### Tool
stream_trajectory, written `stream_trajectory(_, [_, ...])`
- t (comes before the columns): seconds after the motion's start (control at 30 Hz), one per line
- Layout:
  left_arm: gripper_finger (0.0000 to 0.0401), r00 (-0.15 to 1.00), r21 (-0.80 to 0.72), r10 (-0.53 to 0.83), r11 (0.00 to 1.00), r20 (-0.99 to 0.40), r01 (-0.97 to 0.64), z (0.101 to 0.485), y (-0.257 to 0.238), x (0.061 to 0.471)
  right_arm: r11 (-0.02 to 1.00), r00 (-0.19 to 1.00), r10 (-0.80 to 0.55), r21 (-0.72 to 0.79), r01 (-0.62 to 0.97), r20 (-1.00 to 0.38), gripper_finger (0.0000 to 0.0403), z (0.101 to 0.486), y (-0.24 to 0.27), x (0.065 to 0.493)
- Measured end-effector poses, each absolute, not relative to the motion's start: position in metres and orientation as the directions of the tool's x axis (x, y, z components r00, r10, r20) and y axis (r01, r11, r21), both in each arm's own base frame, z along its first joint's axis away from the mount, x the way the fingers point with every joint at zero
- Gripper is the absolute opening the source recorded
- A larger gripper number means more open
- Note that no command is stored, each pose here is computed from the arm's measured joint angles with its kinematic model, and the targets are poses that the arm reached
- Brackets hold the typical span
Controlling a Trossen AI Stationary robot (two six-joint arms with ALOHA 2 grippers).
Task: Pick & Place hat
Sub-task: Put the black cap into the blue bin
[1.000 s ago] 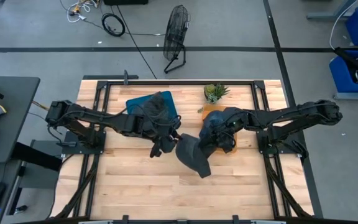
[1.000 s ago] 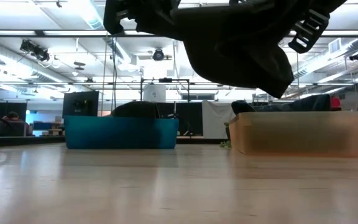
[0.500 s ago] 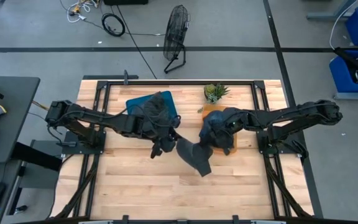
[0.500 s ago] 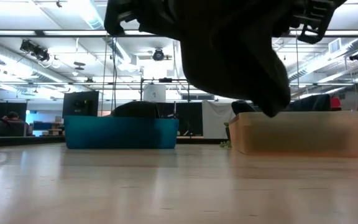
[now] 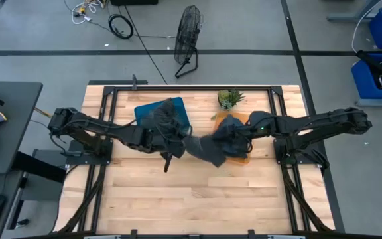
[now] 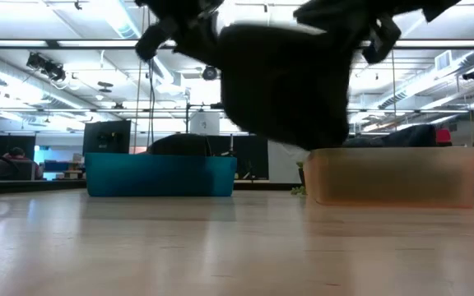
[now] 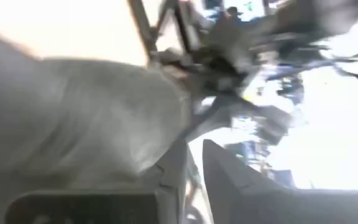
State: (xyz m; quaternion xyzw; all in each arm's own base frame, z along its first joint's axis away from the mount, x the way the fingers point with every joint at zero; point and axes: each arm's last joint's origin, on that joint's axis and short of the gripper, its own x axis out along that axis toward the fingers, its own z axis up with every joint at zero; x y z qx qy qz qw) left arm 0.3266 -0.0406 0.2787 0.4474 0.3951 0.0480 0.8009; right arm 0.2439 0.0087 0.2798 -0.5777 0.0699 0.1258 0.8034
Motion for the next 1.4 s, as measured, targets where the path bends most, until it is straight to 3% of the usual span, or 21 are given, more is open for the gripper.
stream_trajectory(0.17, [0.0016, 0.638, 0.83, 0.578, 0.525, -0.509, 0.188, 0.292, -0.046, 0.31, 0.37, 0.969, 0.056, -0.896, -0.244, -0.241, 0.0054, 0.287, 0.006, 0.236])
stream_trajectory(0.4, [0.0014, 0.691, 0.84, 0.584, 0.539, -0.426, 0.062, 0.331, -0.046, 0.278, 0.43, 0.961, 0.058, -0.862, -0.269, -0.271, 0.0055, 0.285, 0.007, 0.233])
stream_trajectory(0.5, [0.0014, 0.647, 0.856, 0.638, 0.515, -0.417, 0.045, 0.34, -0.035, 0.261, 0.439, 0.953, 0.061, -0.849, -0.293, -0.298, 0.0055, 0.283, 0.007, 0.232])
stream_trajectory(0.6, [0.0021, 0.571, 0.846, 0.67, 0.526, -0.474, 0.085, 0.341, -0.016, 0.244, 0.437, 0.948, 0.069, -0.844, -0.31, -0.312, 0.0055, 0.281, 0.008, 0.232])
stream_trajectory(0.73, [0.0014, 0.523, 0.723, 0.563, 0.671, -0.64, 0.163, 0.33, 0.008, 0.238, 0.429, 0.947, 0.077, -0.847, -0.315, -0.313, 0.0055, 0.281, 0.009, 0.232])
stream_trajectory(0.8, [0.0013, 0.509, 0.701, 0.544, 0.689, -0.667, 0.181, 0.321, 0.019, 0.239, 0.429, 0.947, 0.077, -0.847, -0.315, -0.313, 0.0055, 0.281, 0.009, 0.232])
stream_trajectory(1.13, [0.0015, 0.386, 0.782, 0.681, 0.524, -0.623, 0.339, 0.276, 0.064, 0.236, 0.427, 0.943, 0.084, -0.844, -0.326, -0.322, 0.0055, 0.28, 0.011, 0.231])
stream_trajectory(1.4, [0.0018, 0.371, 0.811, 0.73, 0.445, -0.574, 0.378, 0.284, 0.06, 0.228, 0.425, 0.933, 0.084, -0.834, -0.352, -0.351, 0.0055, 0.277, 0.011, 0.231])
